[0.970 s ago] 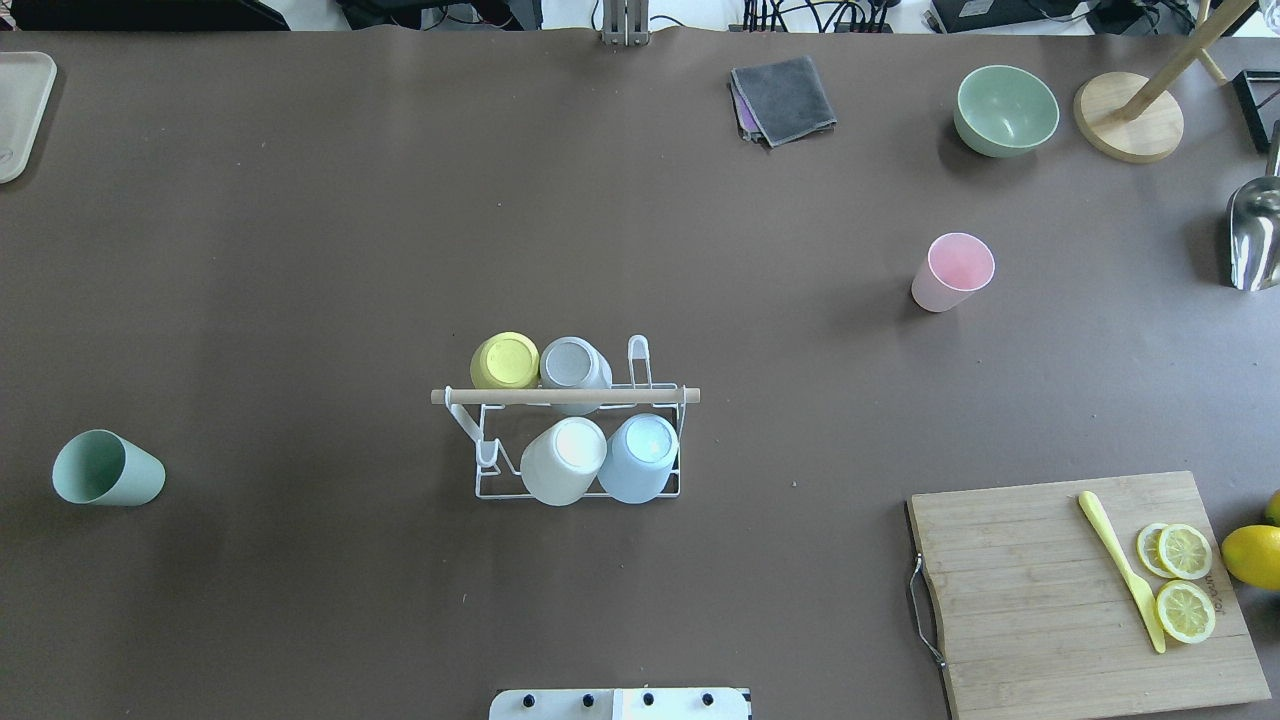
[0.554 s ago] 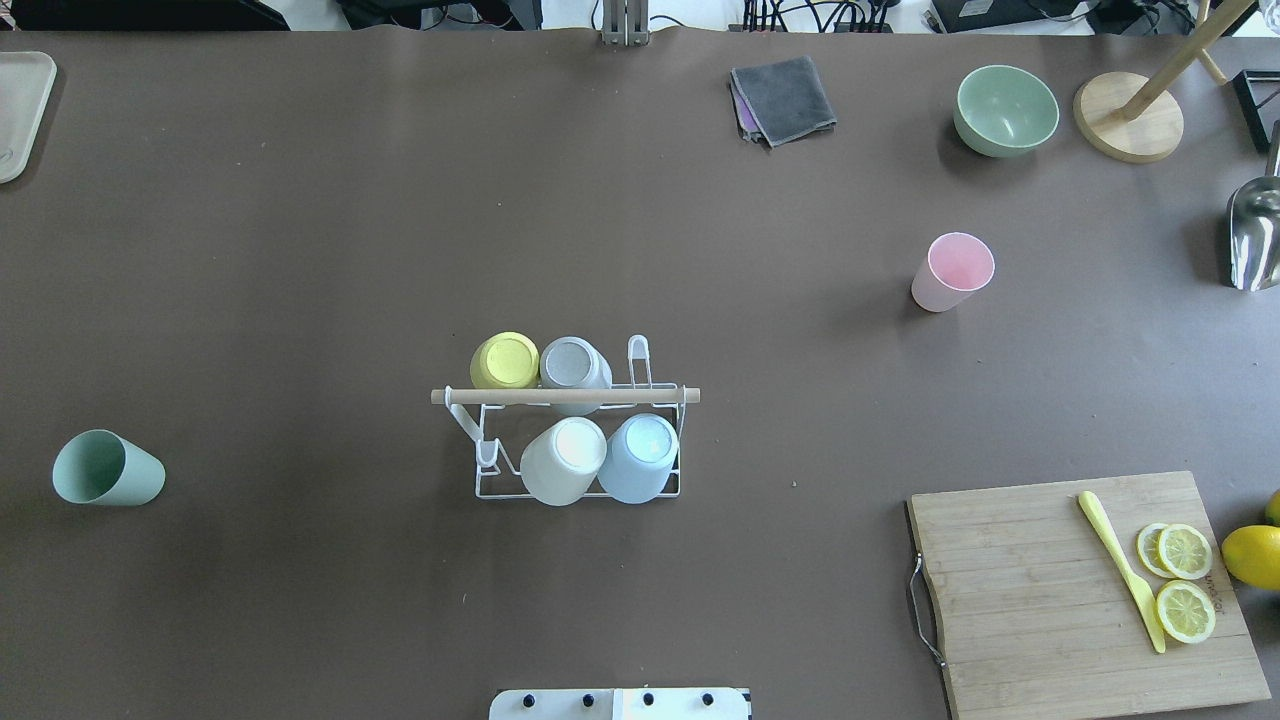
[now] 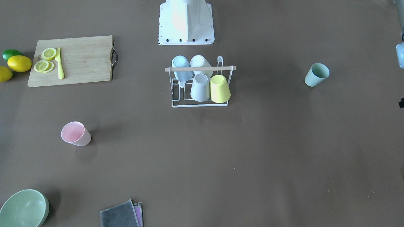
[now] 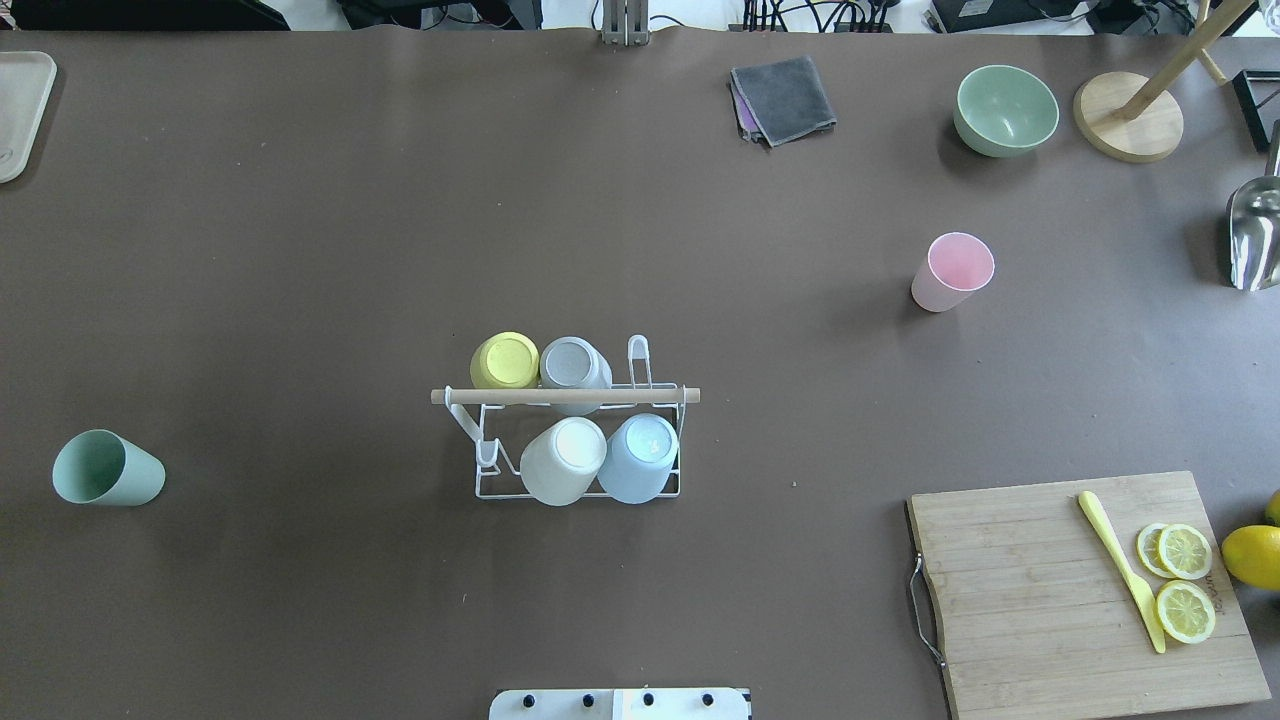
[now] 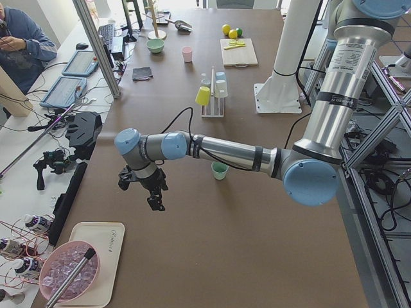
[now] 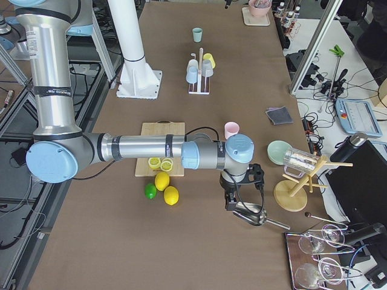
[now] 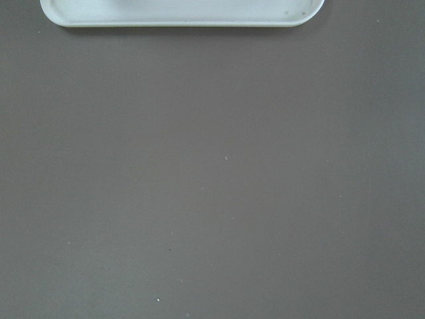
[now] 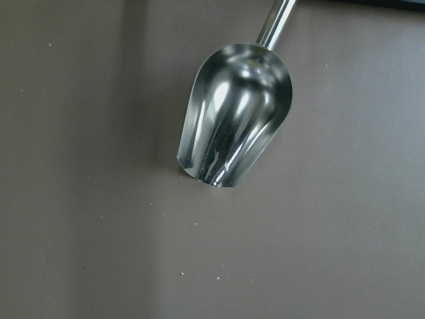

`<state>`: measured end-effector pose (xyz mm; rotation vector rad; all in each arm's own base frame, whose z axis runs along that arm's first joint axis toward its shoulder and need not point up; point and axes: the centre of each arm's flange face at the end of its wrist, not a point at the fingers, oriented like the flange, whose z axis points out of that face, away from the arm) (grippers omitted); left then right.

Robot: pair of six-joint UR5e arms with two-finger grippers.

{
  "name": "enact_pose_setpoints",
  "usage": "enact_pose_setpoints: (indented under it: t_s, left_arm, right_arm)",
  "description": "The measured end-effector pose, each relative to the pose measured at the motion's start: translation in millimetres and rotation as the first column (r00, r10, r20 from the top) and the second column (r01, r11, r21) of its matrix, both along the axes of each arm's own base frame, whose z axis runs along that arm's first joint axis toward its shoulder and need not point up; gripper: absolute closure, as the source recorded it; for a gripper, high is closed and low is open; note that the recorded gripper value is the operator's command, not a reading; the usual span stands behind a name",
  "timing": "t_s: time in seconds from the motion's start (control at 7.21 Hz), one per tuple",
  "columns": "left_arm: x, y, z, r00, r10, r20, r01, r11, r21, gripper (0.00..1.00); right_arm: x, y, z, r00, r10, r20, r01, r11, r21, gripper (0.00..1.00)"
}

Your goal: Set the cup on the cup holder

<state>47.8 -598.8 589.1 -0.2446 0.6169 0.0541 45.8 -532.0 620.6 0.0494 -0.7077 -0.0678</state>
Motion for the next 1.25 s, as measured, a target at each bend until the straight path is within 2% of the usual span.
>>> enact_pose_setpoints:
  t_s: [0.28,0.55,0.83,1.11,1.25]
  left_arm:
    - [42,-14,-29,0.995,0.081,0.066,-0.075,0.993,-0.089,0.02]
    - [81,-22,-43,0.978,0.165,0.124,-0.142,0.974,-0.177,0.02]
    - [134,-13,-51,0.955,0.26,0.145,-0.232,0.955,-0.187,0.02]
    - [168,0,-56,0.936,0.32,0.148,-0.288,0.935,-0.205,0.02]
    - [194,13,-58,0.915,0.37,0.158,-0.329,0.914,-0.236,0.02]
  right_arm:
    - [-41,-31,-35,0.999,-0.032,0.007,0.032,0.999,0.026,0.0]
    - [-85,-63,-76,0.998,-0.054,0.018,0.054,0.998,0.037,0.0]
    - [-148,-92,-120,0.994,-0.106,0.026,0.106,0.994,0.035,0.0]
    - [-195,-118,-155,0.987,-0.162,0.025,0.16,0.985,0.068,0.0]
    - [-209,-138,-180,0.985,-0.173,0.029,0.17,0.981,0.092,0.0]
